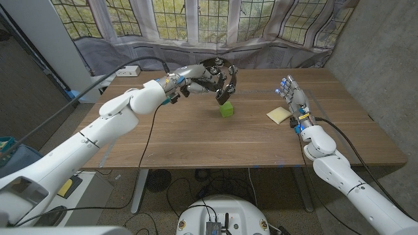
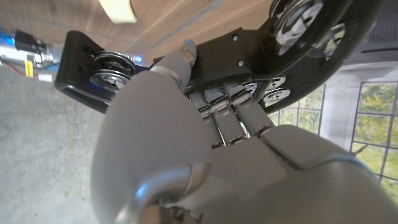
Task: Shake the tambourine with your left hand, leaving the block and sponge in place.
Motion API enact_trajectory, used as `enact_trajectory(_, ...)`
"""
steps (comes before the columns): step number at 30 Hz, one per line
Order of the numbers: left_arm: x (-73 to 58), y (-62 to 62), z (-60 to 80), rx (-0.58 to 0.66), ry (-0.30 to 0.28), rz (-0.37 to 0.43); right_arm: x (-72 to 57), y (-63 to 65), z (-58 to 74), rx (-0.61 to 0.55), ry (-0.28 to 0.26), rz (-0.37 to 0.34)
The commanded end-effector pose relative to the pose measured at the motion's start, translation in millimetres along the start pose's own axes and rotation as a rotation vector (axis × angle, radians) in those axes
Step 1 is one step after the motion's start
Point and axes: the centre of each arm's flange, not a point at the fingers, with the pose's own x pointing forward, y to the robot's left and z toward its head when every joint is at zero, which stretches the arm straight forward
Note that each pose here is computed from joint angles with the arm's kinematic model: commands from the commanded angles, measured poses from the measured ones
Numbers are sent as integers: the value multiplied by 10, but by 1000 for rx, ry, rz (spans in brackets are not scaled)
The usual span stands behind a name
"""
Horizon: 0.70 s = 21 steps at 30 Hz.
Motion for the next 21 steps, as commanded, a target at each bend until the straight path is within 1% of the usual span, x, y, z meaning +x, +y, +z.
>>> enact_trajectory(1,-514,383,-166,-220,-68,524,-9,20,-37,6,6,2)
enact_trajectory(4,-723,522,-258,-302,-74,637,-2,21,-40,7,7,1)
enact_trajectory(7,-955,640,-379,-383,-76,743,12,23,-43,3,5,7)
enact_trajectory(9,-1125,688,-473,-449,-76,819,24,25,-45,7,8,5)
enact_trajectory(11,-1303,698,-585,-533,-77,903,36,26,-46,4,7,10)
enact_trajectory(14,-1566,637,-774,-695,-85,1041,55,33,-49,5,9,13)
enact_trajectory(15,-1728,558,-903,-802,-88,1128,67,39,-48,-1,11,20)
enact_trajectory(16,-1730,556,-905,-808,-95,1128,67,40,-48,-1,11,21)
enact_trajectory(17,-1810,511,-967,-850,-92,1170,74,43,-48,1,12,21)
enact_trajectory(18,-1966,405,-1082,-923,-71,1260,84,48,-46,2,14,22)
enact_trajectory(21,-2170,227,-1239,-1035,-47,1378,96,53,-43,1,17,25)
